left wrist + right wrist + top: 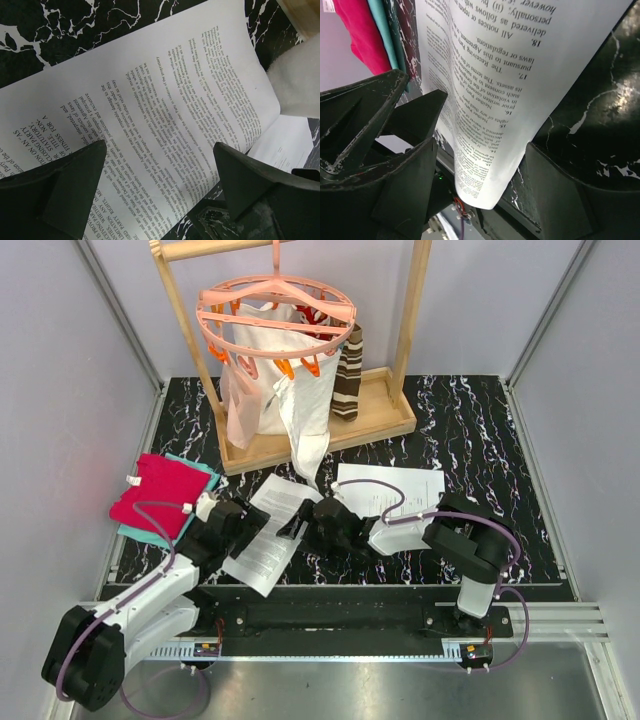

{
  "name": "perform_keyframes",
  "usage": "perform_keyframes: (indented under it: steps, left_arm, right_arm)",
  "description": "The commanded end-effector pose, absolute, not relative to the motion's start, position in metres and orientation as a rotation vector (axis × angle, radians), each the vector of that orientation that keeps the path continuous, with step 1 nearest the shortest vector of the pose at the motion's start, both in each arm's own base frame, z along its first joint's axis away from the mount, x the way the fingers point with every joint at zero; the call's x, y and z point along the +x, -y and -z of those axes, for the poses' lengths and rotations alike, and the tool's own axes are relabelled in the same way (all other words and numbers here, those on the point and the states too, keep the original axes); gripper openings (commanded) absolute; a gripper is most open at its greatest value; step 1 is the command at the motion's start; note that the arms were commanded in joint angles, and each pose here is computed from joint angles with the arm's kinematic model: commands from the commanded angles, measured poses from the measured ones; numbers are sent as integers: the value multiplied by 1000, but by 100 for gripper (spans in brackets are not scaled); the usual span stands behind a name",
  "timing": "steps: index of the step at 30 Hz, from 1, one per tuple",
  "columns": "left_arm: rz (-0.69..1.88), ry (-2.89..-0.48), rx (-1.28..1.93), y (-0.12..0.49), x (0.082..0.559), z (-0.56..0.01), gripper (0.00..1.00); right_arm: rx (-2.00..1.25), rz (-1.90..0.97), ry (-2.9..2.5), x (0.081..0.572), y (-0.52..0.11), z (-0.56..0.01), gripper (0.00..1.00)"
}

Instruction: Put the files into the folder

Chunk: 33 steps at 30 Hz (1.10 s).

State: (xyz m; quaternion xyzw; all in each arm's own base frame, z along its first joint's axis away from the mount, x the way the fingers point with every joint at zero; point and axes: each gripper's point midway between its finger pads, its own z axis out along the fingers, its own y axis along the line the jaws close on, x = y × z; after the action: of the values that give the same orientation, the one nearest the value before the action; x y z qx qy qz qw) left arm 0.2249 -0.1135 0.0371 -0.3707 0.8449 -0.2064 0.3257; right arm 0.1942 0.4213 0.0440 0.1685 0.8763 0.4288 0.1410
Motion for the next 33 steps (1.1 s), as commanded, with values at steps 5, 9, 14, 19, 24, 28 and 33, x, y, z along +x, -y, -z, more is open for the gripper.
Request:
perform_keyframes:
  steps: [5, 9, 14, 19, 24, 28, 33]
  left_arm:
    - [554, -2328, -1040, 114, 191, -7, 99]
    - [612, -2327, -1047, 119, 187, -9, 99]
    - [666, -2303, -1080, 121, 185, -11, 99]
    - [715, -2297, -1091, 126, 184, -16, 98]
    - [776, -2285, -1100, 132, 184, -22, 98]
    - [838, -2255, -1108, 137, 186, -32, 98]
    - [871, -2247, -1092, 140, 186, -37, 98]
  right_arm:
    - [261, -1178, -2417, 220, -423, -54, 88]
    - [211, -1183, -2370, 236, -423, -58, 90]
    - [157, -1263, -2340, 245, -428, -65, 90]
    - [129, -1312, -2339, 249, -432, -66, 92]
    - [126, -1334, -2402, 241, -433, -56, 92]
    - [114, -1336, -2412, 239, -433, -57, 84]
    - [18, -1277, -2419, 242, -434, -67, 70]
